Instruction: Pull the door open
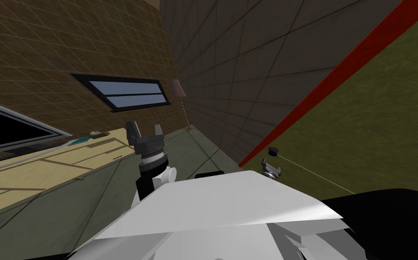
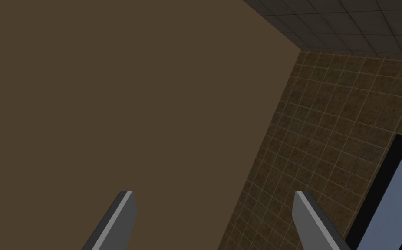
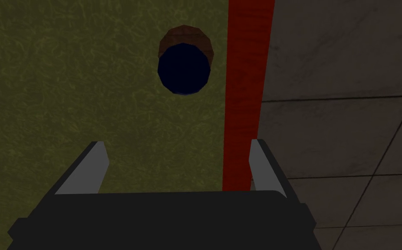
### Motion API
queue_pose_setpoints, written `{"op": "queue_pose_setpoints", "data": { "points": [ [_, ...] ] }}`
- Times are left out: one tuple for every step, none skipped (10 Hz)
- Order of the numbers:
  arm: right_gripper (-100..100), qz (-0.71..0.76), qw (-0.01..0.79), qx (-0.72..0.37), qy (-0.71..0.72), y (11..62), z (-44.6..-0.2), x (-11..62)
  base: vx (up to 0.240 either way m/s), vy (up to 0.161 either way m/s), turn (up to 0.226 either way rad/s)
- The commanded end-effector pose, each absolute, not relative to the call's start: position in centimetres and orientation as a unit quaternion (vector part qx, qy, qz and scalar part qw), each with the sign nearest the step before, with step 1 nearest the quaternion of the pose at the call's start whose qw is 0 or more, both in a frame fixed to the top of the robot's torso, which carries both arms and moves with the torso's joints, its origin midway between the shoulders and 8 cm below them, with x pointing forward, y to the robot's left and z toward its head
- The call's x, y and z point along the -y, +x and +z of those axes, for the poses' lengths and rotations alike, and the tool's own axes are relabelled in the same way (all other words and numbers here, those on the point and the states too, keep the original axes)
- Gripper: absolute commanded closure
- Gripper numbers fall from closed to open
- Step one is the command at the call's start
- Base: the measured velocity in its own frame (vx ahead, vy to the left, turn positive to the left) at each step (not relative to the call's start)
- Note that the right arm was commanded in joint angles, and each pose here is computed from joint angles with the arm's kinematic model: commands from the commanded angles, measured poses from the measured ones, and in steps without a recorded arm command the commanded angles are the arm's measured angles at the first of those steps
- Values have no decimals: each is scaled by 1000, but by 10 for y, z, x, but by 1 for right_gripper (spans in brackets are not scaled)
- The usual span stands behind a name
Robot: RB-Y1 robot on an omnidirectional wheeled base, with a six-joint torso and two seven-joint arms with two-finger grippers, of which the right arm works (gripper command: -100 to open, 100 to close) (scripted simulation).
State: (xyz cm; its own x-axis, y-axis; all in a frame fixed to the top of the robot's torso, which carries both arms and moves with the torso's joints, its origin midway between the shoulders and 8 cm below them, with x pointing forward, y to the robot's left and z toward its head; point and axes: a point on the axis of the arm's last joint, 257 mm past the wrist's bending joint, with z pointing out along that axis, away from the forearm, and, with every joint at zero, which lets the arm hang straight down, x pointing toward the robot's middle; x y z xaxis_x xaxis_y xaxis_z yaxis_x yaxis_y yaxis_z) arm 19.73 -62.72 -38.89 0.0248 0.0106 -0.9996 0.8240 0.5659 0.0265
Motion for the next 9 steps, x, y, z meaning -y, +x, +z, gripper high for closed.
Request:
{"op": "queue_pose_setpoints", "data": {
  "points": [
    [-100,-322,632,-620,337,197,-389,627,-14,-20,24],
    [-100,-318,634,-622,331,196,-389,628,77,-58,-121],
    [-100,-315,637,-624,327,195,-390,628,174,-114,-131],
    [-100,-313,638,-624,325,195,-390,628,170,-73,-93],
    [-100,-308,640,-626,320,194,-390,628,190,-69,-123],
    [-100,-305,642,-628,318,194,-390,628,177,-101,-124],
    [-100,-300,644,-630,313,193,-390,628,148,-82,-135],
    [-100,-297,646,-631,310,192,-390,628,143,-85,-120],
    [-100,-292,648,-634,305,191,-391,628,166,-99,-123]
  ]
}}
